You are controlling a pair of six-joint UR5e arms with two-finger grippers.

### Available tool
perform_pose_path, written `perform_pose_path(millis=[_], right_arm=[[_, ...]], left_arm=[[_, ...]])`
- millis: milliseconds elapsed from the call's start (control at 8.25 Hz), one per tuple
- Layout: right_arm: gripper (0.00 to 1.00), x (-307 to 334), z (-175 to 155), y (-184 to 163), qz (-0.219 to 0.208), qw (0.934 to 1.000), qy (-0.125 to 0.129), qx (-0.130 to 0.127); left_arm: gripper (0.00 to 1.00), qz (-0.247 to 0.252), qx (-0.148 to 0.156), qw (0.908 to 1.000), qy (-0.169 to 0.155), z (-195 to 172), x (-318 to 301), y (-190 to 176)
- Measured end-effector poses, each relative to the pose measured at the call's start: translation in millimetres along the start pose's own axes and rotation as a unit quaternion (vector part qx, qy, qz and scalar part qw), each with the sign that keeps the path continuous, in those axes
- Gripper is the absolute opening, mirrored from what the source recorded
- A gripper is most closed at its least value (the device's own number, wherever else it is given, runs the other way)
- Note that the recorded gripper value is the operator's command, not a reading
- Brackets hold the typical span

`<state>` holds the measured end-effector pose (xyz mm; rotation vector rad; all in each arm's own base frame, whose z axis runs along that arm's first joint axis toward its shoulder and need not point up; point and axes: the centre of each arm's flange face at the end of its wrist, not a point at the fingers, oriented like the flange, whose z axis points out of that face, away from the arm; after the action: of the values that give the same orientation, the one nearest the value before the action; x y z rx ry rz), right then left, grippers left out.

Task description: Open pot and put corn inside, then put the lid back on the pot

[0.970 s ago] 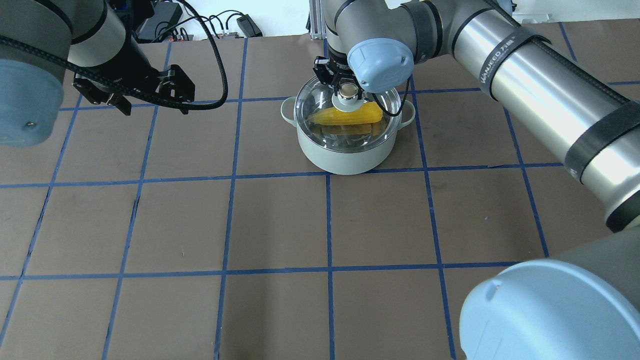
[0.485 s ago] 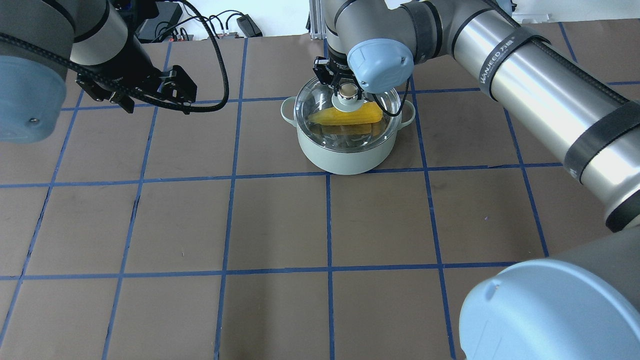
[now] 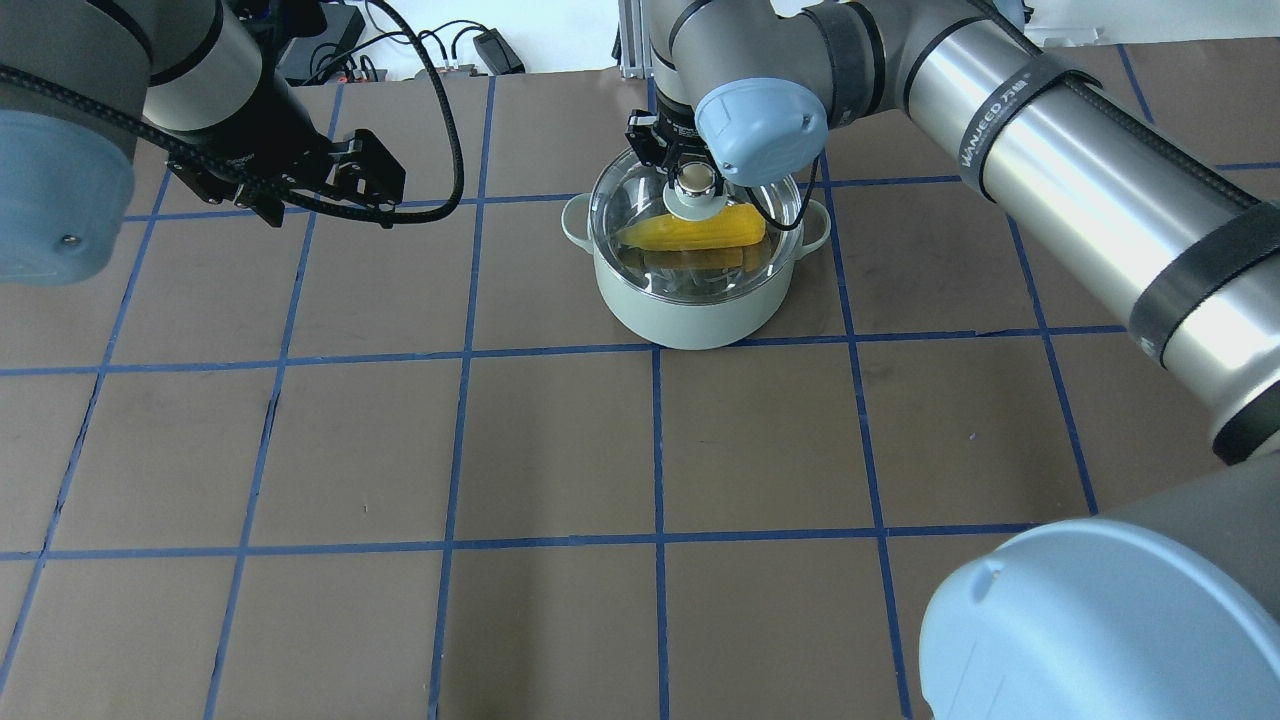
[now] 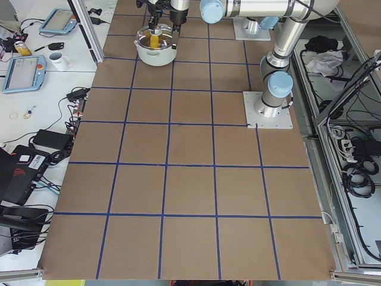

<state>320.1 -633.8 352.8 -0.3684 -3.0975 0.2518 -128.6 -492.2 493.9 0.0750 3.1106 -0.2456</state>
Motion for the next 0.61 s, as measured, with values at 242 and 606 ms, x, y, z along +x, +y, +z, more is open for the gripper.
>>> perform_pose_path(millis=[242,606], right_arm=[[0.30,0.2,1.9,0.6,0.000,1.0000,0.001,-0.001],[0.30,0.3,4.2,1.1,0.000,1.0000,0.001,-0.002]], left_arm=[[1.00,0.000,-0.001,1.0000,0.001,0.6,0.1,0.4],[1.00,0.000,-0.001,1.0000,0.000,-0.2,0.1,1.3]])
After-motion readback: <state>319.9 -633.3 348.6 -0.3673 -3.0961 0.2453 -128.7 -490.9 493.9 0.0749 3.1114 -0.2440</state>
